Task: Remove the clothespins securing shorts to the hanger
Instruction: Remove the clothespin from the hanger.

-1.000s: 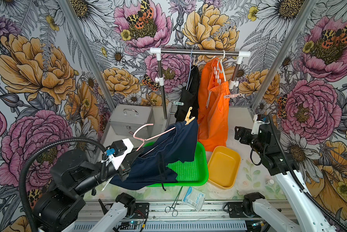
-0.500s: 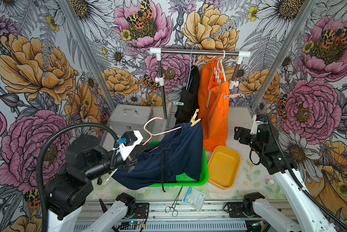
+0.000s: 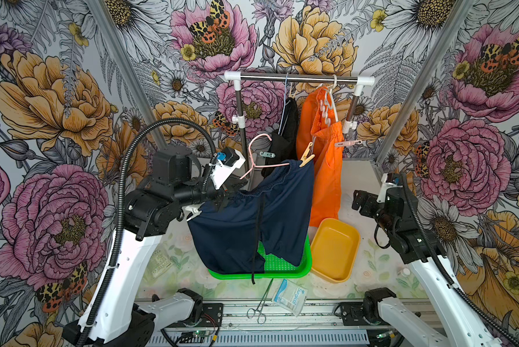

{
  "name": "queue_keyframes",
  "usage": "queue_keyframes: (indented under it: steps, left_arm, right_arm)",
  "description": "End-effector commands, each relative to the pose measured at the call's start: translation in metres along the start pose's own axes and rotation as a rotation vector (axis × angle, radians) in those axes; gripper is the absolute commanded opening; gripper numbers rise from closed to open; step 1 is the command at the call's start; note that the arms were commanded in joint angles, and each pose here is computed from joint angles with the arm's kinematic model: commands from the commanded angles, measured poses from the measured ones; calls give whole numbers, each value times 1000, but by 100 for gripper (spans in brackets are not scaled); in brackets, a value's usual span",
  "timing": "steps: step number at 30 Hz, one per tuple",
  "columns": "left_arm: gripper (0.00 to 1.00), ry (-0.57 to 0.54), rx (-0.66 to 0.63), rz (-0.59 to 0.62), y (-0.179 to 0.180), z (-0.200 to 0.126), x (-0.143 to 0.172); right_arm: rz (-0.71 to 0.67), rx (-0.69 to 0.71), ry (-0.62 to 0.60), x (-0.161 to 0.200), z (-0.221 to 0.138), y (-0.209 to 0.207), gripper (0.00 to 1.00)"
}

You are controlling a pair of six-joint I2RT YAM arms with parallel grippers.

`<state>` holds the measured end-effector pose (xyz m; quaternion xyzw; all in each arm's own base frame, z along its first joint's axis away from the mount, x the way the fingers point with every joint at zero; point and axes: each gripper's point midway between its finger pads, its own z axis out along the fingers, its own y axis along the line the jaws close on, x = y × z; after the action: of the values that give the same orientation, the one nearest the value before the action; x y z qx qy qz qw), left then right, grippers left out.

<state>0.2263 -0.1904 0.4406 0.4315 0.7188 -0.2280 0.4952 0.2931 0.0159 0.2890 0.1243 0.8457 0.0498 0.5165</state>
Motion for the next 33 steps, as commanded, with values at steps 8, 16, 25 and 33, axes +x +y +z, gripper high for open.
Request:
queue_keyframes:
  steps: [8, 16, 25, 33]
  left_arm:
    - [0, -130, 9, 103, 9, 3, -23]
    - [0, -177, 1, 38, 47, 19, 5]
    - [0, -194, 161, 154, 12, 25, 34]
    - [0, -129, 198, 86, -14, 16, 68]
  right_arm:
    - [9, -9, 3, 2, 1, 2, 97]
    - [11, -30, -4, -2, -2, 6, 97]
    - [16, -24, -2, 1, -2, 4, 97]
    - [5, -54, 3, 1, -3, 9, 97]
